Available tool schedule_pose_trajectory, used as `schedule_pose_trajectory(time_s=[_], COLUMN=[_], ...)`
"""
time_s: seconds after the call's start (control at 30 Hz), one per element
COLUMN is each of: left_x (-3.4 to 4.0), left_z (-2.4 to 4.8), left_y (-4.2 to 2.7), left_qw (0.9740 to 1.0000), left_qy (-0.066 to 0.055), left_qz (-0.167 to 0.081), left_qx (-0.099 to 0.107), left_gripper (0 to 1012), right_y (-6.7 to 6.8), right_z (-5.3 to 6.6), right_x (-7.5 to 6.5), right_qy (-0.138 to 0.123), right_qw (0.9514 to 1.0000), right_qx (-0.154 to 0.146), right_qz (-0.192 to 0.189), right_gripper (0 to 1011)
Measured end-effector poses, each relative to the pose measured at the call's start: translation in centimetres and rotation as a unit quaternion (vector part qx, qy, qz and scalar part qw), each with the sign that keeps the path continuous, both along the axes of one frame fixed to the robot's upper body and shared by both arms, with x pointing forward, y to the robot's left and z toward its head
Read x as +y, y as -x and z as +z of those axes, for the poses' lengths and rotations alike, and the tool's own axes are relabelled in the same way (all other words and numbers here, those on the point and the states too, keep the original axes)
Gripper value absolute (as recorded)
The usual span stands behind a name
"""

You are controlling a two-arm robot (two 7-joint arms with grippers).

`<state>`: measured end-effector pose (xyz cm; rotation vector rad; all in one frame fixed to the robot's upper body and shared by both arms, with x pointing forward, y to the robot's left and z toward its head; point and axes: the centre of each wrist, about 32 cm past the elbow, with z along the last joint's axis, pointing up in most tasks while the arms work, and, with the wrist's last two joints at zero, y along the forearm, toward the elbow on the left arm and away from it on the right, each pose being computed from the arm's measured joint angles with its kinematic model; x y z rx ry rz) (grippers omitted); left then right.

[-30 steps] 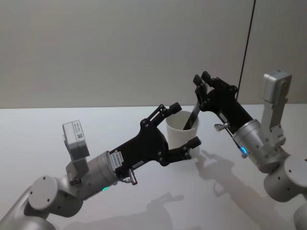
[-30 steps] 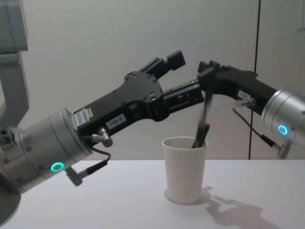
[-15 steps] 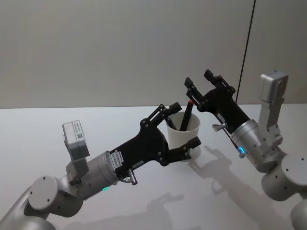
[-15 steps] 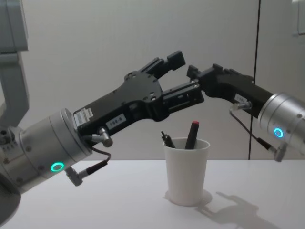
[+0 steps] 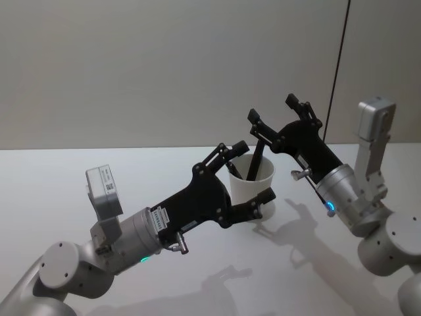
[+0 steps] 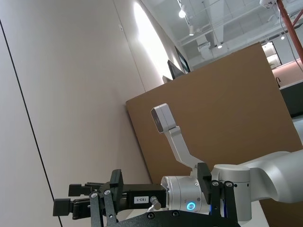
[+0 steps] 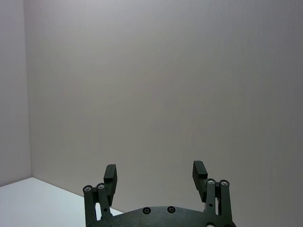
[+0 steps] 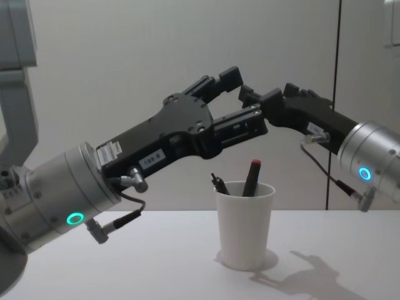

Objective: Place the pen into the pen holder.

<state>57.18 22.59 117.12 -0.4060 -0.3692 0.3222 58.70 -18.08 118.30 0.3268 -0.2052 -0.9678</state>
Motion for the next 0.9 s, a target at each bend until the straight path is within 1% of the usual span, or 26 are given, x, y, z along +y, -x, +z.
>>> schedule_pose_trajectory(time_s=[0.9], left_x=[0.00], left_z=[0.00], left_y=[0.00], left_qw=[1.0000], left_qy=[0.000], left_qz=[0.000], left_qx=[0.000], left_gripper=[1000], right_y=[0.04], right_z=[-0.08], right_x=[-0.03], right_qy=[-0.002], right_qw=[1.0000], right_qx=[-0.002], right_qz=[0.000], right_gripper=[1002])
